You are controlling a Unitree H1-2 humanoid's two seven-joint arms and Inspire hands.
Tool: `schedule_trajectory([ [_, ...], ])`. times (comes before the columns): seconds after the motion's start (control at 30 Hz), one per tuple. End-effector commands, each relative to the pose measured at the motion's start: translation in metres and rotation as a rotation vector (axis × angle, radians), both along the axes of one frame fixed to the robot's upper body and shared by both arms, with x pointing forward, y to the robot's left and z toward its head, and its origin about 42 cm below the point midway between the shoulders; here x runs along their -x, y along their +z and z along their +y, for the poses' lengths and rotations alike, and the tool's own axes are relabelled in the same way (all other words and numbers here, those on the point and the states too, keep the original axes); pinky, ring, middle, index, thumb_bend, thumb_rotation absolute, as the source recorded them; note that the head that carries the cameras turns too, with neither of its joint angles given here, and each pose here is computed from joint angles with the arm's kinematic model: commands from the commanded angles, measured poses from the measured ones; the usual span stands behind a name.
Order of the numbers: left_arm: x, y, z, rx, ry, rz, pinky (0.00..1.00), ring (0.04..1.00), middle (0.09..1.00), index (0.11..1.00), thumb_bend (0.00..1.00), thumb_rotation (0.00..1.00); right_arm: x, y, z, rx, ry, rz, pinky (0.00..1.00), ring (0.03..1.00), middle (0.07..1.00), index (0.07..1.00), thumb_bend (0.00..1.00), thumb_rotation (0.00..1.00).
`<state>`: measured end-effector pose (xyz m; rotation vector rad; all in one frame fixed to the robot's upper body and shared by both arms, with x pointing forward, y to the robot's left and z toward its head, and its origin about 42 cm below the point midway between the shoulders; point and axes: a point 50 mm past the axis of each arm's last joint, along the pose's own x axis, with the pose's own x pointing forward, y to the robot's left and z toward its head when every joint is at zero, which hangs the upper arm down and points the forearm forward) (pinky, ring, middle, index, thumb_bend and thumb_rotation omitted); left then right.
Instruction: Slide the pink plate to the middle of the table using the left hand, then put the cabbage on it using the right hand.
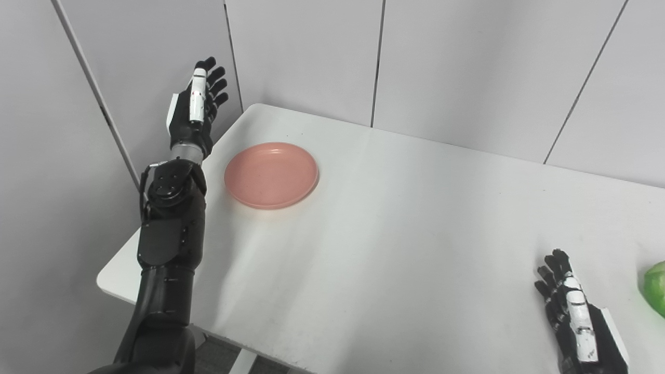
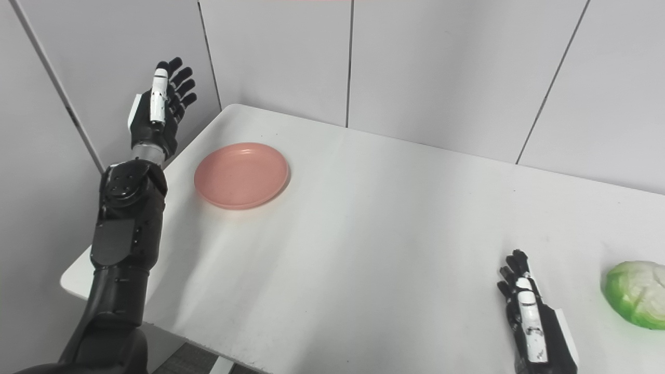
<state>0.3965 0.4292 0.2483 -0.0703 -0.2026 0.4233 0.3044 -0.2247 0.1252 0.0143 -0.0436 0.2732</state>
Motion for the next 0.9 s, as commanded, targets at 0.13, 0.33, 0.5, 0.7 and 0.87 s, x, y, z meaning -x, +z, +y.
schedule_trajectory([
  [0.13, 0.001, 0.021, 0.02, -0.025, 0.016, -0.068, 0.94, 0.937, 0.929, 0.916, 0.41, 1.0, 0.0, 0.01, 0.0, 0.0, 0.004, -0.011, 1.0, 1.0, 1.0, 1.0, 0.08, 1.0],
  [0.33, 0.002, 0.008, 0.03, -0.014, 0.021, -0.026, 0.92, 0.916, 0.913, 0.903, 0.39, 1.0, 0.002, 0.011, 0.001, -0.003, 0.0, -0.009, 1.0, 1.0, 1.0, 1.0, 0.08, 1.0],
  [0.5, 0.003, -0.004, 0.036, 0.023, 0.02, -0.001, 0.94, 0.941, 0.932, 0.917, 0.4, 1.0, 0.002, 0.012, 0.0, 0.0, 0.001, -0.006, 1.0, 1.0, 1.0, 1.0, 0.09, 1.0],
  [0.7, 0.001, -0.017, 0.046, 0.086, 0.021, 0.029, 0.95, 0.948, 0.942, 0.922, 0.4, 1.0, 0.003, 0.013, 0.001, 0.001, -0.001, -0.006, 1.0, 1.0, 1.0, 1.0, 0.09, 1.0],
  [0.87, -0.002, -0.026, 0.053, 0.113, 0.036, 0.059, 0.97, 0.946, 0.939, 0.924, 0.4, 1.0, 0.003, 0.014, 0.002, -0.006, -0.003, -0.002, 1.0, 1.0, 1.0, 1.0, 0.09, 1.0],
])
